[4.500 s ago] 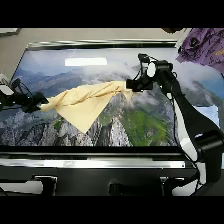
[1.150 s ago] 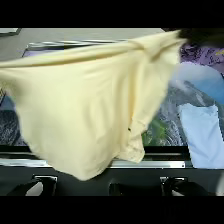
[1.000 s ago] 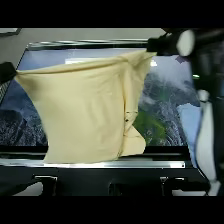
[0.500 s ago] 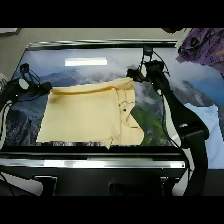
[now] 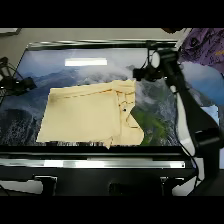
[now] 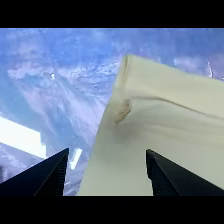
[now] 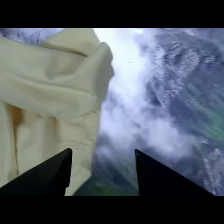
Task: Fold the clothes and pants, and hang the long-sleeved shirts on hangers.
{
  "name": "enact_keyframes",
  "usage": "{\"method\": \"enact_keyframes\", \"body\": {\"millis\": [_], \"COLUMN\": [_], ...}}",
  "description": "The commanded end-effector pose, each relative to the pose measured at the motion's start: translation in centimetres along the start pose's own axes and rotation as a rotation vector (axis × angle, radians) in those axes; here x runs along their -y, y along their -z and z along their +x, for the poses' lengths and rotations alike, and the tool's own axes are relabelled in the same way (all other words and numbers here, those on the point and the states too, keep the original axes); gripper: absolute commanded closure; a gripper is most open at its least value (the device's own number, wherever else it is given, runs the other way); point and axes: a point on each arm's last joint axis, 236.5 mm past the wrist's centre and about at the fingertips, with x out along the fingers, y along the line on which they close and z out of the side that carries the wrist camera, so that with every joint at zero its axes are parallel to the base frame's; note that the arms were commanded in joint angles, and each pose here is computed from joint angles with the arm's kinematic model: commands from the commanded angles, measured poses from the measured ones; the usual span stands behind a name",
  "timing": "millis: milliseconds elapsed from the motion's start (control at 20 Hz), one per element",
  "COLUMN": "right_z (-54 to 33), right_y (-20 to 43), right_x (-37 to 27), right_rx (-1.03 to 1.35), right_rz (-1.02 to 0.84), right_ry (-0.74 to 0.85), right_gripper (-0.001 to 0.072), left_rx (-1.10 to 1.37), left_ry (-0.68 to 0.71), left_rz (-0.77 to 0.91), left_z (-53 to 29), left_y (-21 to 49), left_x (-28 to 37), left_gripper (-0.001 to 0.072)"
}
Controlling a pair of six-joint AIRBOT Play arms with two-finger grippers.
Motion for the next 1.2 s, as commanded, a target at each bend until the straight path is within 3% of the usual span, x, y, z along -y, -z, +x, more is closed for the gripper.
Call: {"method": "enact_keyframes", "body": {"millis": [0,150,300,450,550,1150], "right_z": [-5.6,-6.3,-4.4,-3.2,-2.0,1.9], "right_y": [1.8,8.6,20.6,29.5,31.7,32.1], "right_x": [4.7,6.9,7.6,3.1,1.0,0.5], "right_rx": [-0.060,-0.162,-0.386,-0.536,-0.525,-0.428], "right_rz": [0.009,0.112,0.295,0.375,0.433,0.515], "right_ry": [-0.092,-0.348,-0.427,-0.582,-0.657,-0.678], "right_gripper": [0.0289,0.0289,0.0291,0.0290,0.0290,0.0278], "left_rx": [-0.006,-0.007,-0.028,-0.060,-0.071,-0.077], "left_ry": [-0.024,-0.026,-0.036,-0.036,-0.037,-0.036], "left_rz": [-0.062,-0.123,-0.137,-0.142,-0.144,-0.146], "left_z": [-5.8,-7.8,-8.2,-7.7,-7.4,-7.4], "left_y": [2.0,5.7,9.3,10.9,11.3,11.4], "left_x": [-3.5,-5.0,-5.3,-5.4,-5.4,-5.4], "left_gripper": [0.0157,0.0158,0.0159,0.0159,0.0159,0.0160]}}
